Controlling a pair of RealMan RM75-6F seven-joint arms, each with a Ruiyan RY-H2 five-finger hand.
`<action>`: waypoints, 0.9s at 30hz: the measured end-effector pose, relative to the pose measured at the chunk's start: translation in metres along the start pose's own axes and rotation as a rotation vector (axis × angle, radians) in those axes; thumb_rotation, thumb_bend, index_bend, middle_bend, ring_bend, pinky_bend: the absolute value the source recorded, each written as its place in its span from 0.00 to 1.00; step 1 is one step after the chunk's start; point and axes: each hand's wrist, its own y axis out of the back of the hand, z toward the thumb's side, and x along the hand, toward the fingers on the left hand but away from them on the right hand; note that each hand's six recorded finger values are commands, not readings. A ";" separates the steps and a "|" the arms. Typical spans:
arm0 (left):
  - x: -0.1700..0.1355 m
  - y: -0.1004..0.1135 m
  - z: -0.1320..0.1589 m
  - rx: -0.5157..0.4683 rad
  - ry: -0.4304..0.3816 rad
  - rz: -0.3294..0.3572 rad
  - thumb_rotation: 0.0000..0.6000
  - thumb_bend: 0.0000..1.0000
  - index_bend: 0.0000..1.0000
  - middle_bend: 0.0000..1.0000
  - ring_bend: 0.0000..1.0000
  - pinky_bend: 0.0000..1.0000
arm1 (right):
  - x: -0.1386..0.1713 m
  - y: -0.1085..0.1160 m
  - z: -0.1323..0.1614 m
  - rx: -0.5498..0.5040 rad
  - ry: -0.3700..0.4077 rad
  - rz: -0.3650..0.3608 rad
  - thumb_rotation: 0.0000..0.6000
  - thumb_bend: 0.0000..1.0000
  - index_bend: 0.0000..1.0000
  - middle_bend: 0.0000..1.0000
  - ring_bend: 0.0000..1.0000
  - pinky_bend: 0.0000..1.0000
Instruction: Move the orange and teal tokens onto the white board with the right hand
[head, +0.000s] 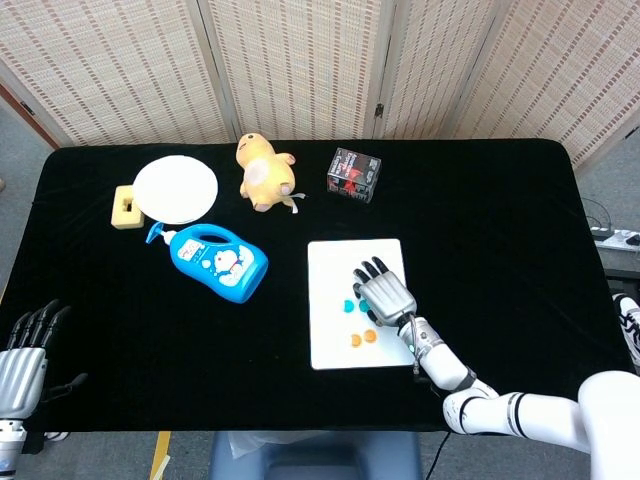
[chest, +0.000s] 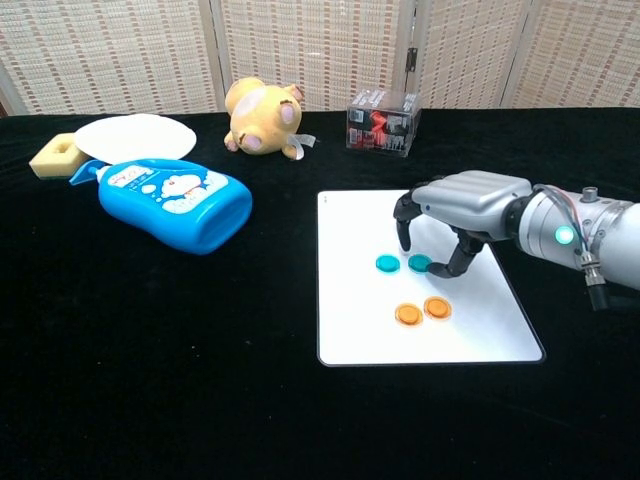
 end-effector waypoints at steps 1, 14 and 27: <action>0.000 0.000 0.000 0.000 0.000 0.000 1.00 0.17 0.00 0.00 0.00 0.00 | 0.000 0.000 0.000 -0.001 0.001 -0.001 1.00 0.43 0.33 0.17 0.06 0.00; 0.004 0.003 0.003 0.005 -0.011 0.015 1.00 0.17 0.00 0.00 0.00 0.00 | 0.026 0.034 -0.034 -0.051 -0.080 -0.152 1.00 0.43 0.27 0.15 0.06 0.00; 0.012 0.008 0.018 -0.003 -0.030 0.049 1.00 0.17 0.00 0.00 0.00 0.00 | 0.153 0.042 -0.141 -0.159 -0.330 -0.392 1.00 0.43 0.00 0.00 0.00 0.00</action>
